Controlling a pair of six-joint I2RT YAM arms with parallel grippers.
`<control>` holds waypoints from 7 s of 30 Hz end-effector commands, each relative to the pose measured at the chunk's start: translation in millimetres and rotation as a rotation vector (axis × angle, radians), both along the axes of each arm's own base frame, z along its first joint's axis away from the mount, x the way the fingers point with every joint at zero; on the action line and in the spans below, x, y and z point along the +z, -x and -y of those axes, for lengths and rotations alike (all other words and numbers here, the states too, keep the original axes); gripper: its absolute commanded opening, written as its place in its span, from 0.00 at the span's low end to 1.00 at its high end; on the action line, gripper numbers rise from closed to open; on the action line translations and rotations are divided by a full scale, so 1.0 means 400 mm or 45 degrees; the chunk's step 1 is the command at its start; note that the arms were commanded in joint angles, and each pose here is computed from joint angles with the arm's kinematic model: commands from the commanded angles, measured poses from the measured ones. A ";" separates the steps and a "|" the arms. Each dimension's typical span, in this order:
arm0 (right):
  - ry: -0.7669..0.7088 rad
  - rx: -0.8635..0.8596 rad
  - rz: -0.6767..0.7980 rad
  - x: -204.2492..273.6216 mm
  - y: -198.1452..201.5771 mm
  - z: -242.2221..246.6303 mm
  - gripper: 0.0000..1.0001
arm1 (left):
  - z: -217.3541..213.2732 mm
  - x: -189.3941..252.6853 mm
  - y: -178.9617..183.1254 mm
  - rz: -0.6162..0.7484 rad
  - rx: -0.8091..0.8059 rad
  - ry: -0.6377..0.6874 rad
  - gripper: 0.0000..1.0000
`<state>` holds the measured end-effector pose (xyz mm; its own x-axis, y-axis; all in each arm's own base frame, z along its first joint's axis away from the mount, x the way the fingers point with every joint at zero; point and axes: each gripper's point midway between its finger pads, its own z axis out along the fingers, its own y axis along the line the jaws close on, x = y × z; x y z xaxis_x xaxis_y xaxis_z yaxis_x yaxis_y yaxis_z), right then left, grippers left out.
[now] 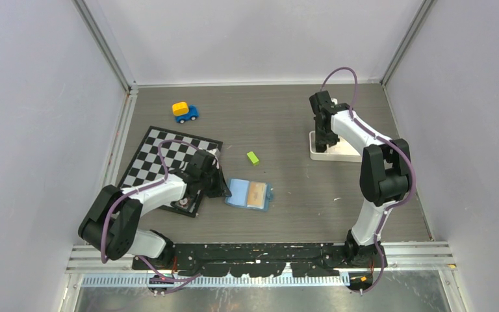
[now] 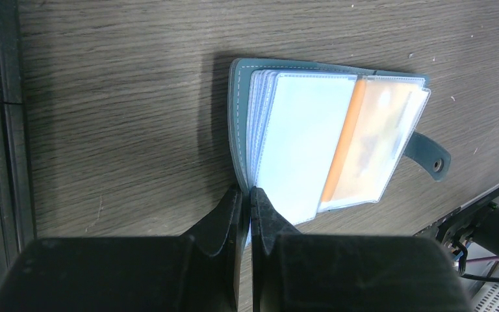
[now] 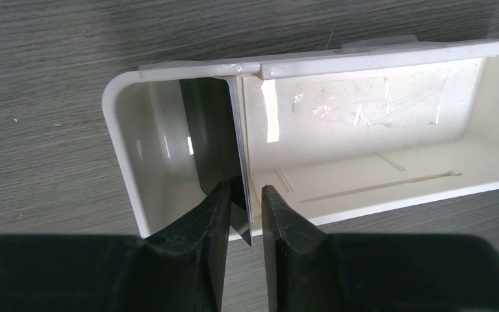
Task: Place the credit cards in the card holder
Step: Pick up the credit card from the storage box, then insert the credit card into the card holder.
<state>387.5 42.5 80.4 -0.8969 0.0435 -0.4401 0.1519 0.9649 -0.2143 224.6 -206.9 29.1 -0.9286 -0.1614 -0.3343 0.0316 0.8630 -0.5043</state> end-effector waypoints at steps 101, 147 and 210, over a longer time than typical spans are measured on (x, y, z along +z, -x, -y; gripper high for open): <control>-1.414 0.126 -0.087 -0.074 0.482 -0.652 0.01 | -0.006 -0.009 0.003 0.020 0.018 0.022 0.04; -1.383 0.109 -0.102 -0.168 0.434 -0.696 0.00 | -0.003 -0.006 0.008 0.018 0.005 0.033 0.03; -0.803 0.409 0.037 -0.043 0.434 -0.701 0.61 | 0.001 0.055 0.004 0.139 -0.017 0.108 0.00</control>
<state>203.6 347.4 36.0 -0.9398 0.0399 -0.3394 -0.1401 0.8609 0.4890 221.1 -206.6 39.1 -0.9072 -0.1833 -0.3787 0.0653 0.8279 -0.5571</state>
